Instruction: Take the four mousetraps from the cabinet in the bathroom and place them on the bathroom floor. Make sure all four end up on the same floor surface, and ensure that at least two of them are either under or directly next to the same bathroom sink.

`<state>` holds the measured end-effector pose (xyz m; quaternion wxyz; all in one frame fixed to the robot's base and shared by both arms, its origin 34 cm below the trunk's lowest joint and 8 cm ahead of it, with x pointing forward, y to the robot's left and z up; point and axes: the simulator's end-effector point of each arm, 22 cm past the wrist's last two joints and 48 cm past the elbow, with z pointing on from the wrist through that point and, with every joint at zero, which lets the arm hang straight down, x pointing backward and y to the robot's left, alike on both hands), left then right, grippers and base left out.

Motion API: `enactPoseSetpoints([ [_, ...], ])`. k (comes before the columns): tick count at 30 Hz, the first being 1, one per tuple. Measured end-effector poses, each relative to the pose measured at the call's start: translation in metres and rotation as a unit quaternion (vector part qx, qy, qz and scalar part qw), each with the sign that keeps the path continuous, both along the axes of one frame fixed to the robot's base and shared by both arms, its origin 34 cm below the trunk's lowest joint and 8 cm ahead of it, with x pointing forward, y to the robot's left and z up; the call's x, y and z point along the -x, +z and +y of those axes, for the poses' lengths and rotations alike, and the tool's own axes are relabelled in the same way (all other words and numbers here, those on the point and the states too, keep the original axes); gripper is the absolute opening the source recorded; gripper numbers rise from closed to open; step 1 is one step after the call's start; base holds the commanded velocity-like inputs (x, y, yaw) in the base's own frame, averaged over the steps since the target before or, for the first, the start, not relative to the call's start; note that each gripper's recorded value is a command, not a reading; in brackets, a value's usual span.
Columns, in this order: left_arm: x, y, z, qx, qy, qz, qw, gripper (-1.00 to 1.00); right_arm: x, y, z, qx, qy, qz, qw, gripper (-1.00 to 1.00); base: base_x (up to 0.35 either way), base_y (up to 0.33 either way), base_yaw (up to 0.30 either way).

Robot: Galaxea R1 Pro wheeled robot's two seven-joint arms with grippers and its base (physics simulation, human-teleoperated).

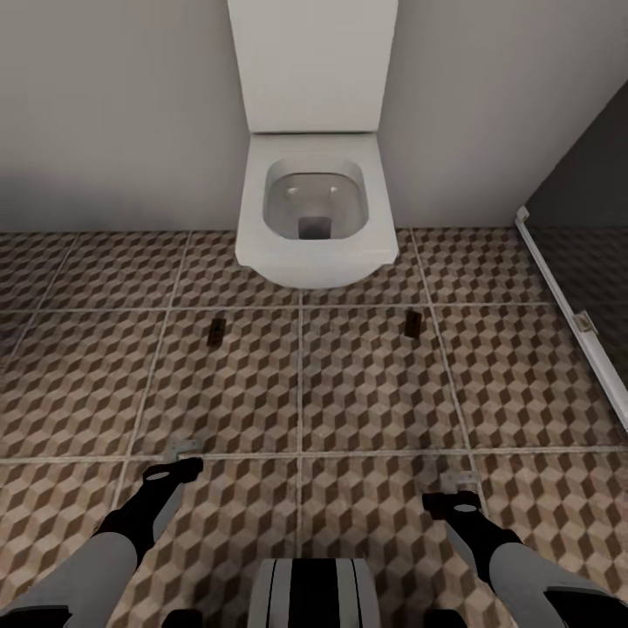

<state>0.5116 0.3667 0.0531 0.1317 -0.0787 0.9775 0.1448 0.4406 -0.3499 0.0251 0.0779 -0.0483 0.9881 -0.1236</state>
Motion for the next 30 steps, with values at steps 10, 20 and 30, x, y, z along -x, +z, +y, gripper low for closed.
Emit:
enactPoseSetpoints([
  [10, 0.001, 0.0, -0.001, 0.0, 0.0, 0.001, 1.0, 1.0, 0.0, 0.0, 0.0, 0.0, 0.0, 0.0, 1.0, 1.0, -0.183, 0.0, 0.0],
  [20, 0.001, -0.001, -0.007, 0.004, -0.001, 0.002, 1.0, 1.0, 0.0, 0.0, 0.0, 0.0, 0.0, 0.0, 1.0, 1.0, -0.022, 0.0, 0.0],
  [30, -0.01, 0.009, -0.014, 0.008, -0.003, -0.011, 0.9999, 1.0, -0.01, 0.009, 0.0, 0.0, 0.0, -0.01, 1.0, 1.0, -0.003, 0.0, 0.0],
])
